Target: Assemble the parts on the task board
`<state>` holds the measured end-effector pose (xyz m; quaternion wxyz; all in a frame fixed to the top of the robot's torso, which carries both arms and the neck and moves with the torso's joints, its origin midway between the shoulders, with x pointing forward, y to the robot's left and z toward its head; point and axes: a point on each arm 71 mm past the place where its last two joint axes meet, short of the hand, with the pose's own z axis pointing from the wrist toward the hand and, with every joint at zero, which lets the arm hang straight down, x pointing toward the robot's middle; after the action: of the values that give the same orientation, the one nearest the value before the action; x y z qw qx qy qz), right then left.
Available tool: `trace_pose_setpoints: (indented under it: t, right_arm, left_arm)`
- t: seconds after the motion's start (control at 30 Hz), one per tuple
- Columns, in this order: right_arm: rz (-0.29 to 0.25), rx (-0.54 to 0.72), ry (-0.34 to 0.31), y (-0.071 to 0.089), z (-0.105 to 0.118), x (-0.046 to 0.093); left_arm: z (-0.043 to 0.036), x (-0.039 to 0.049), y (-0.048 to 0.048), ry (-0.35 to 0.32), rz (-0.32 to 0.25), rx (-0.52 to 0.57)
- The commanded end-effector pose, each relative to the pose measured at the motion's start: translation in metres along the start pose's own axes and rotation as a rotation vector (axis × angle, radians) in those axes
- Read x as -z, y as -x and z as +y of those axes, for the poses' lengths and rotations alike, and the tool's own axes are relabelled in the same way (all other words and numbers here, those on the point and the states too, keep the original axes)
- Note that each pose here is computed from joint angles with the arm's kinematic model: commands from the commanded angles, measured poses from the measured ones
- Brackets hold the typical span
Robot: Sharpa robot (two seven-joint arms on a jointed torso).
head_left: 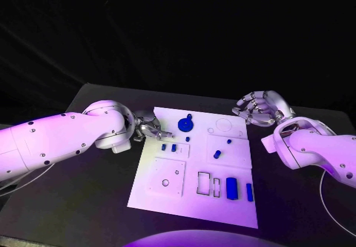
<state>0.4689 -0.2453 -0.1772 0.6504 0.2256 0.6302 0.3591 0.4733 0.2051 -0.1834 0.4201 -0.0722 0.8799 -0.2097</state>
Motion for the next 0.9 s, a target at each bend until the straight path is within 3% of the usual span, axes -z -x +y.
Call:
trace_pose_setpoints:
  t: [0.03, 0.13, 0.23, 0.37, 0.5, 0.67, 0.9]
  right_arm:
    - [0.010, 0.005, 0.012, -0.001, 0.001, 0.000]
    - [0.009, 0.005, 0.012, 0.000, 0.000, 0.000]
    - [0.006, 0.006, 0.013, 0.000, 0.000, -0.001]
    - [0.008, 0.006, 0.018, 0.000, -0.001, -0.002]
    - [0.015, 0.007, 0.029, 0.000, -0.001, -0.002]
    - [0.024, 0.008, 0.042, 0.000, -0.001, -0.003]
    - [0.028, 0.006, 0.048, 0.000, -0.001, -0.003]
  left_arm:
    - [-0.0070, 0.0019, 0.0115, -0.109, -0.123, 0.161]
    - [-0.0135, 0.0021, 0.0145, -0.182, -0.158, 0.184]
    - [-0.0265, 0.0011, 0.0123, -0.285, -0.182, 0.158]
    - [-0.0481, -0.0015, 0.0038, -0.436, -0.215, 0.039]
    - [-0.0626, -0.0068, -0.0066, -0.534, -0.230, -0.109]
    - [-0.0721, -0.0160, -0.0174, -0.588, -0.225, -0.292]
    - [-0.0792, -0.0247, -0.0265, -0.590, -0.194, -0.439]
